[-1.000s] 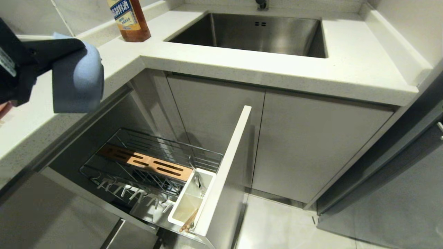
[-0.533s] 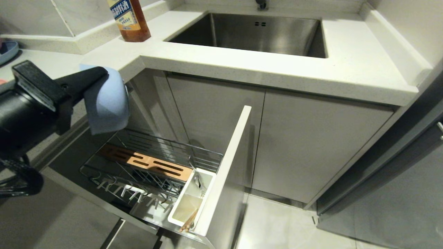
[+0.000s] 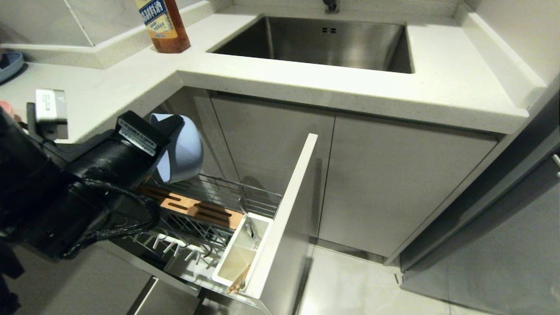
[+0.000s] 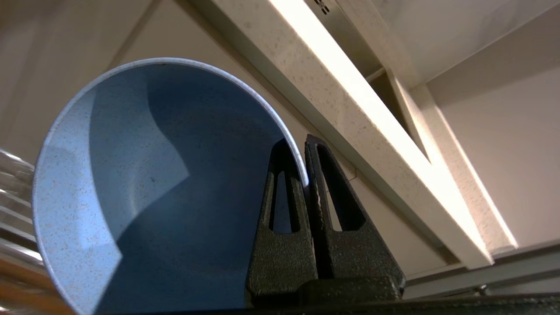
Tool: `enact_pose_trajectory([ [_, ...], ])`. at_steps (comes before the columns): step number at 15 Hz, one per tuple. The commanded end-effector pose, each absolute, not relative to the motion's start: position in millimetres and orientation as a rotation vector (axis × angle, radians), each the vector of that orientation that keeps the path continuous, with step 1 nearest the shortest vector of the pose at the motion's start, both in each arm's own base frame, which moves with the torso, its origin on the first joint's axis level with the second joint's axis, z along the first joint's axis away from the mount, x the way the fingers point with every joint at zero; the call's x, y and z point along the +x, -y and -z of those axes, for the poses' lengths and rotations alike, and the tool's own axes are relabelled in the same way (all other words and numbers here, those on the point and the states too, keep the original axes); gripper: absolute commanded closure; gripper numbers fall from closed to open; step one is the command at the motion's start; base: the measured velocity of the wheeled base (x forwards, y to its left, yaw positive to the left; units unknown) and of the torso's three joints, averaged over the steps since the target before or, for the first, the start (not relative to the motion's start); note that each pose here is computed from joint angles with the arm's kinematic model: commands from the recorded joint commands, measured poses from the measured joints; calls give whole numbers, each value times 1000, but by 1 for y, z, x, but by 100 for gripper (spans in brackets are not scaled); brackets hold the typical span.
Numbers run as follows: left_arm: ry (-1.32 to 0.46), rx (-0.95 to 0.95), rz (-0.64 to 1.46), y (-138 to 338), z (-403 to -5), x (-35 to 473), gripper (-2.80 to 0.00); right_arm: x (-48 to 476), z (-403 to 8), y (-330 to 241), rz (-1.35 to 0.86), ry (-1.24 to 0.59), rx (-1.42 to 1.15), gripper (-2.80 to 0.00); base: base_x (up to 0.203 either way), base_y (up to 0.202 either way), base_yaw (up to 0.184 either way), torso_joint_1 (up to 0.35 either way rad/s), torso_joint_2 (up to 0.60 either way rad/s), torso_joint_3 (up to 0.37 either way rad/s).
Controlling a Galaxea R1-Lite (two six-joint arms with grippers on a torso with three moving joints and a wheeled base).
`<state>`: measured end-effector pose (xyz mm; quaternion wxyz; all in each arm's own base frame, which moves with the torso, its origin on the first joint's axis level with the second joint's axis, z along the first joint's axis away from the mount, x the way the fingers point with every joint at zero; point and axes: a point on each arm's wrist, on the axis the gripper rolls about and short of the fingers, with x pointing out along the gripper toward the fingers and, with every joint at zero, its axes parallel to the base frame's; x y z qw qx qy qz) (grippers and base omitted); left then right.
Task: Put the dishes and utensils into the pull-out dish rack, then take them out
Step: Pick up the bowl and place it in the cupboard
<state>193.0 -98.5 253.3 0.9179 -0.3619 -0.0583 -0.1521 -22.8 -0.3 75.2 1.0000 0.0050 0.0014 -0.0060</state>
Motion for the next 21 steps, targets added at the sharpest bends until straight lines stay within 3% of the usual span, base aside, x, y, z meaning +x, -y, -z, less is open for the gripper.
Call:
enact_pose_trajectory([
  [1, 80, -750, 305, 110, -238, 210, 0, -23, -75, 0, 12, -5, 9, 0, 0, 0, 0, 0, 0, 0],
  [10, 170, -794, 197, 137, -180, 261, 0, -23, -75, 0, 12, -5, 9, 0, 0, 0, 0, 0, 0, 0],
  [21, 72, -877, 96, 144, -133, 286, 0, -23, -75, 0, 12, -5, 9, 0, 0, 0, 0, 0, 0, 0],
])
